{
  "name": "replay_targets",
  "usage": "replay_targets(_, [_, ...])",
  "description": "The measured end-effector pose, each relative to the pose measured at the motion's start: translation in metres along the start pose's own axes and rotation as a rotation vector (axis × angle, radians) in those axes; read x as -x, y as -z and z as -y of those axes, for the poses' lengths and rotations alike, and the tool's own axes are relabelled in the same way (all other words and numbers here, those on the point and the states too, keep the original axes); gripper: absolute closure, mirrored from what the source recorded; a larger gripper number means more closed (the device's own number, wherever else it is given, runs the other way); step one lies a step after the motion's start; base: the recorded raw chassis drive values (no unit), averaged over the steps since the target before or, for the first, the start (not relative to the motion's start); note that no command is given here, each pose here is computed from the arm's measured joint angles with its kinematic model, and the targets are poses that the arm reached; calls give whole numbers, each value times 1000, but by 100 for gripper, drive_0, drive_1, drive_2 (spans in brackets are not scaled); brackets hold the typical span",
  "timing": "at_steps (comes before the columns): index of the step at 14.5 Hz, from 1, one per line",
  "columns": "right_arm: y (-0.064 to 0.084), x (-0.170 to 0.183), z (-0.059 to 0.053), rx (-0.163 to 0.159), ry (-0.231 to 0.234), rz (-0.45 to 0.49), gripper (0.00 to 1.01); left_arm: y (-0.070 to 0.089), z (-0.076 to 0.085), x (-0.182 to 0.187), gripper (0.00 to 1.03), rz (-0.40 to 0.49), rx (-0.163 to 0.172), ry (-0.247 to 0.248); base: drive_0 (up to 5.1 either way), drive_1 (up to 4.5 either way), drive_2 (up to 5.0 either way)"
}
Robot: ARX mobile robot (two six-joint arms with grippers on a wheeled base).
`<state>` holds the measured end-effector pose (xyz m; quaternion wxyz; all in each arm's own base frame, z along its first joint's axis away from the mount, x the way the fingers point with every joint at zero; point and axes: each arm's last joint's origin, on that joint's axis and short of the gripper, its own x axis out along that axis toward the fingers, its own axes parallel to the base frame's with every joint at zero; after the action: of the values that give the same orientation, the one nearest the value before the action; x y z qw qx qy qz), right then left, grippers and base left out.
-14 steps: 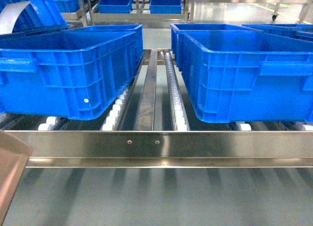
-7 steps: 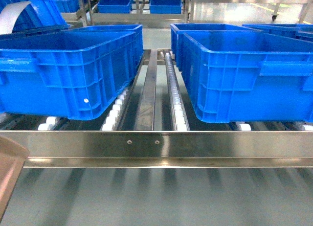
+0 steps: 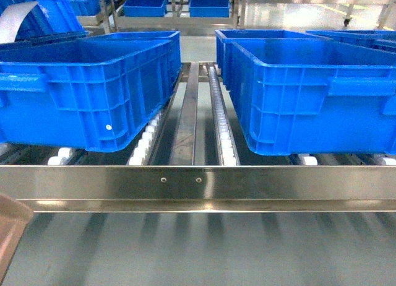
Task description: Place part in tray to right shelf
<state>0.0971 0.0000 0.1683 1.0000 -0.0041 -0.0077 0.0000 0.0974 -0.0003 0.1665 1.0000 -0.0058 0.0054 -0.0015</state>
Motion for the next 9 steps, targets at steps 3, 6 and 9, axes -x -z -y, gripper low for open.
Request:
replay_targets(3, [1,0,0,0,0,-8,99,0,0,0,90,3,-1,-1,0,0,0])
replay_targets(6, [1,0,0,0,0,-12,97,-1,0,0,90,8,-1,-1,0,0,0])
replay_targets(9, [1,0,0,0,0,-12,56,-1,0,0,90,7,-1,-1,0,0,0])
